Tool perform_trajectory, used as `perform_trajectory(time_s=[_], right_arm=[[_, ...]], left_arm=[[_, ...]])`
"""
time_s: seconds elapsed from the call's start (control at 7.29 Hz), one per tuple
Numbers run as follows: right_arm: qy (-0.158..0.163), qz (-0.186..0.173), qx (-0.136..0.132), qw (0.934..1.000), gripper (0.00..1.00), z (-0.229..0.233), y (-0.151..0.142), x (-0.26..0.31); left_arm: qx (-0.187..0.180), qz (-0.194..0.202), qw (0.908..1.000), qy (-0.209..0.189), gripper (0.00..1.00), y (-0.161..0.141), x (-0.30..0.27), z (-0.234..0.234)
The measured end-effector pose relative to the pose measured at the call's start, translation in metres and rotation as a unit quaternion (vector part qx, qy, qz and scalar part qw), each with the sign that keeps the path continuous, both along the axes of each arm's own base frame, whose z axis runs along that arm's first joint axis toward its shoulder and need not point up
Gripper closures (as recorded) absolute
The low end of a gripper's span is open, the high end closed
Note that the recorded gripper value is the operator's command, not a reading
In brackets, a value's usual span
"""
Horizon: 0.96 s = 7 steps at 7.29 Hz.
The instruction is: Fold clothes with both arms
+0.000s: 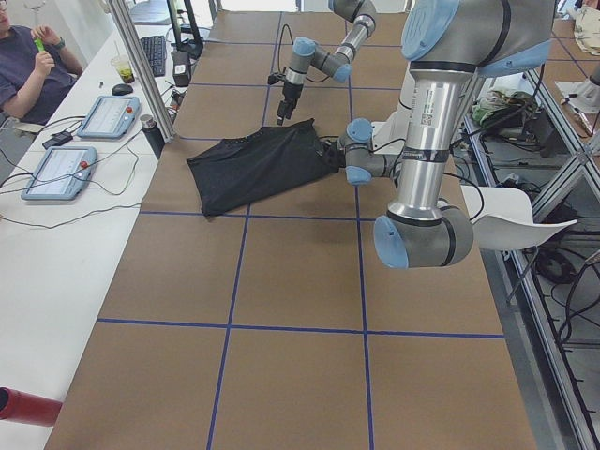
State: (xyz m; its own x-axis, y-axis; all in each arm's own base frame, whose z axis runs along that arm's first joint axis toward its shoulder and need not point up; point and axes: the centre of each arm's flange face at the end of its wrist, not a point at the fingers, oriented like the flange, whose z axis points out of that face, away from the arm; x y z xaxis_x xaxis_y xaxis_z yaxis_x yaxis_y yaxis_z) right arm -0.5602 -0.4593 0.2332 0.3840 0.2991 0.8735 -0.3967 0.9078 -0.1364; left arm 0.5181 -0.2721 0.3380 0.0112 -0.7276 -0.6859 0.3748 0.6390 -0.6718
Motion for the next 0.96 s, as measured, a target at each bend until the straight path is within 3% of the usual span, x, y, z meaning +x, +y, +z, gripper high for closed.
perform_trajectory(time_s=[0.41,0.96], right_arm=[[0.0,-0.015,0.016,0.9998,0.01,0.002,0.004,0.01],[0.001,-0.064,0.045,0.9969,0.01,0.019,0.058,0.023]], left_arm=[[0.042,0.02,0.9989,0.008,1.0,0.01,-0.005,-0.017],[0.136,0.081,0.9874,-0.002,1.0,0.057,-0.044,-0.016]])
